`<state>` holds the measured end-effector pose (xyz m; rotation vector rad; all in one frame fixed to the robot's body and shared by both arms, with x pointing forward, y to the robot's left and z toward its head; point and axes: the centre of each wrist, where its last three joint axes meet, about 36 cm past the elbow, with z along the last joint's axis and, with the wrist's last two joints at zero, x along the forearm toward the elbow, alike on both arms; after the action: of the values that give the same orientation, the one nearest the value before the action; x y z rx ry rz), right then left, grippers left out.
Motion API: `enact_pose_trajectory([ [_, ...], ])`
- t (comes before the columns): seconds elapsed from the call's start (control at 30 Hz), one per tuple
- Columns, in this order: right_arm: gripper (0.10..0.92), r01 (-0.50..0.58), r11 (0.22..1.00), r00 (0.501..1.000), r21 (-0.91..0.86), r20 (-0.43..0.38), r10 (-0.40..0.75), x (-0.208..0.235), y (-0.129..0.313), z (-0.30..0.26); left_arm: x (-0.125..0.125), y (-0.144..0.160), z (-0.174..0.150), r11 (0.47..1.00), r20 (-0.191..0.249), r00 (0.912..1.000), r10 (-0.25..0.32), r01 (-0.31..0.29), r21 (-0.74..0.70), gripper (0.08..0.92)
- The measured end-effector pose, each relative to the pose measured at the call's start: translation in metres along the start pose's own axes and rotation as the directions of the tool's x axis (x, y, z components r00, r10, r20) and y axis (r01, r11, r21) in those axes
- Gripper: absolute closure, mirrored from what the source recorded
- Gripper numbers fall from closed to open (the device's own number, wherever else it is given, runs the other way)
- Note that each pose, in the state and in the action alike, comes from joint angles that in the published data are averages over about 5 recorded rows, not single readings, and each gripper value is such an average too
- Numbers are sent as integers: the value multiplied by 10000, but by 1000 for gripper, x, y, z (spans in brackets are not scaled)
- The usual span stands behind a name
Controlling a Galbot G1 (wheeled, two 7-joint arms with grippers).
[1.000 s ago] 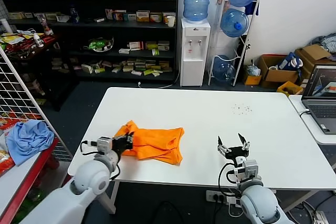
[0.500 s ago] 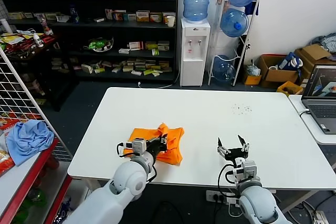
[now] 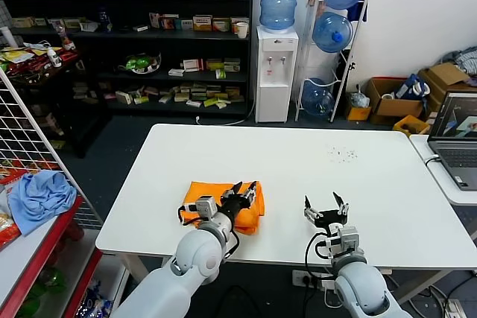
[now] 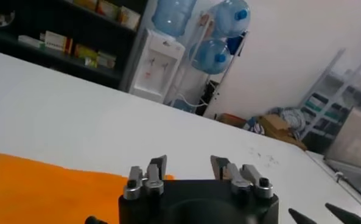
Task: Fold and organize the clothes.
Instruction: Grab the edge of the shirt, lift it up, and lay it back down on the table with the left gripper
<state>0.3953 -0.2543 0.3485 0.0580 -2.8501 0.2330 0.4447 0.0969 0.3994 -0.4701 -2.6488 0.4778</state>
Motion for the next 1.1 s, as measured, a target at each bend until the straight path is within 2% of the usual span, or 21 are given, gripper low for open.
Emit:
enact_pose_trajectory([
  [0.2, 200, 62, 10000, 10000, 42, 36, -62, 0, 0, -1, 14, 37, -5, 9983, 267, 9993, -267, 281, -520, 285],
  [0.37, 200, 187, 9998, 9998, 34, 9, -187, 1, 5, 3, 27, 89, -16, 9887, -70, 9981, -619, 603, -1371, 186],
  [0.5, 200, 255, 9997, 9997, 48, -41, -255, 2, 6, 5, 35, 129, -29, 9795, -560, 9946, -876, 757, -1867, 177],
  [0.67, 200, 300, 9995, 9995, 83, -110, -299, 3, 5, 7, 38, 162, -39, 9755, -1244, 9879, -931, 655, -2100, 177],
  [0.87, 200, 322, 9995, 9994, 66, -133, -321, 4, 5, 7, 34, 185, -44, 9787, -2026, 9763, -768, 350, -2021, 177],
  [1.1, 200, 303, 9995, 9995, 41, -136, -302, 4, 4, 8, 23, 201, -43, 9817, -2624, 9616, -804, 308, -1878, 182],
])
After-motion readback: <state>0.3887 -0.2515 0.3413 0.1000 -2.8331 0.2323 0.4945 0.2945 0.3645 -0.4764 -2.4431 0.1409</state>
